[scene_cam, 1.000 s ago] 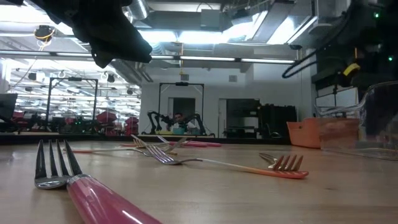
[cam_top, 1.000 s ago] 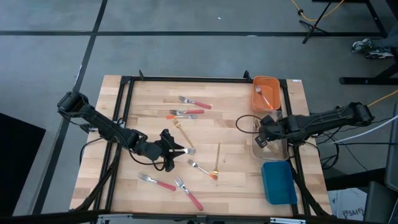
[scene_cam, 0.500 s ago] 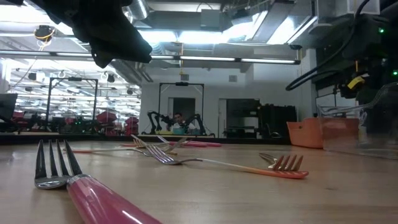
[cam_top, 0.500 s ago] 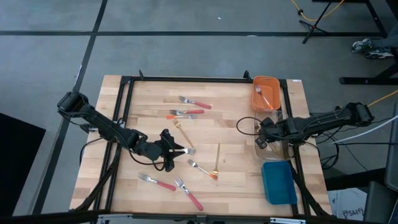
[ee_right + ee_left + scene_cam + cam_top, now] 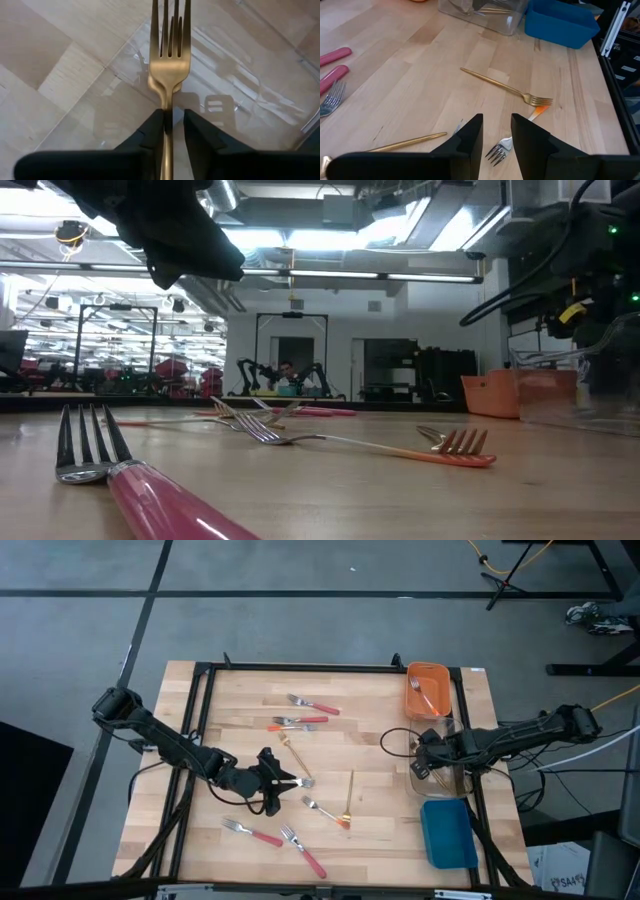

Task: Sort silverware by color (type)
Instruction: Put the gold fork into the transparent bin, then put the orange fork into the orange bin

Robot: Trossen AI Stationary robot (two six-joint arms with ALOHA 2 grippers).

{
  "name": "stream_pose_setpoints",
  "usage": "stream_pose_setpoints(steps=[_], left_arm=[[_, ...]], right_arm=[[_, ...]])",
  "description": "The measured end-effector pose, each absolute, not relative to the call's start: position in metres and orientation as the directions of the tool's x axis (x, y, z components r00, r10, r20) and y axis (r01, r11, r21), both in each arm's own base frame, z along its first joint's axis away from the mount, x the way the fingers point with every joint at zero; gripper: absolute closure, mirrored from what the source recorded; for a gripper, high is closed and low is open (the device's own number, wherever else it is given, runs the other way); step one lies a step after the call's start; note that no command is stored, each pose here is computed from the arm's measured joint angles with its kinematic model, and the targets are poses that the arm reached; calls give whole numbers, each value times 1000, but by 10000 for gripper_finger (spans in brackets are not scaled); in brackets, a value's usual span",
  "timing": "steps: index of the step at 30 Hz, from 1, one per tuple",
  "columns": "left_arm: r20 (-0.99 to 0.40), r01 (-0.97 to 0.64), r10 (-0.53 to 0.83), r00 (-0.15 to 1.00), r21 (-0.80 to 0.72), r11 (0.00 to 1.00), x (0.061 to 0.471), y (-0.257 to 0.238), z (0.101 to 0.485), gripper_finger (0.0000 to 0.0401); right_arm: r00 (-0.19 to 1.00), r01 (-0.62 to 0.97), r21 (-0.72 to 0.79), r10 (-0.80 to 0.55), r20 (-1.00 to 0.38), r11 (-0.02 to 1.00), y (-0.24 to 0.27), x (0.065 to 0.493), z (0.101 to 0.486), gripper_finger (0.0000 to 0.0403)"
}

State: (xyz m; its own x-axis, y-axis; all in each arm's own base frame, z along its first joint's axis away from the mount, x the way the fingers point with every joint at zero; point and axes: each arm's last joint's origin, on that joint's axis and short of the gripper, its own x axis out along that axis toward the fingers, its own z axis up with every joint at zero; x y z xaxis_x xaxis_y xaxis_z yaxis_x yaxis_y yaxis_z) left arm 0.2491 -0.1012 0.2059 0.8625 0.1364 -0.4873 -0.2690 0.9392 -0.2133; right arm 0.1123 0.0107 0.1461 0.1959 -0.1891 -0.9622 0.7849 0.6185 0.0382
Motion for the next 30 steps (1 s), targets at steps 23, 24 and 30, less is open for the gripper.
stream_pose_setpoints(steps=[23,24,30], left_arm=[[-485,-270,137,864,-216,938,249,-101,206,307],[-485,-271,138,864,-216,938,250,-101,206,307],[-458,-288,154,875,-239,927,254,-95,209,307]], right_arm=[[252,737,103,-130,-959,667,13,117,192,326],[243,739,92,-136,-960,668,13,116,198,326],[217,724,5,-221,-951,690,9,107,247,326]])
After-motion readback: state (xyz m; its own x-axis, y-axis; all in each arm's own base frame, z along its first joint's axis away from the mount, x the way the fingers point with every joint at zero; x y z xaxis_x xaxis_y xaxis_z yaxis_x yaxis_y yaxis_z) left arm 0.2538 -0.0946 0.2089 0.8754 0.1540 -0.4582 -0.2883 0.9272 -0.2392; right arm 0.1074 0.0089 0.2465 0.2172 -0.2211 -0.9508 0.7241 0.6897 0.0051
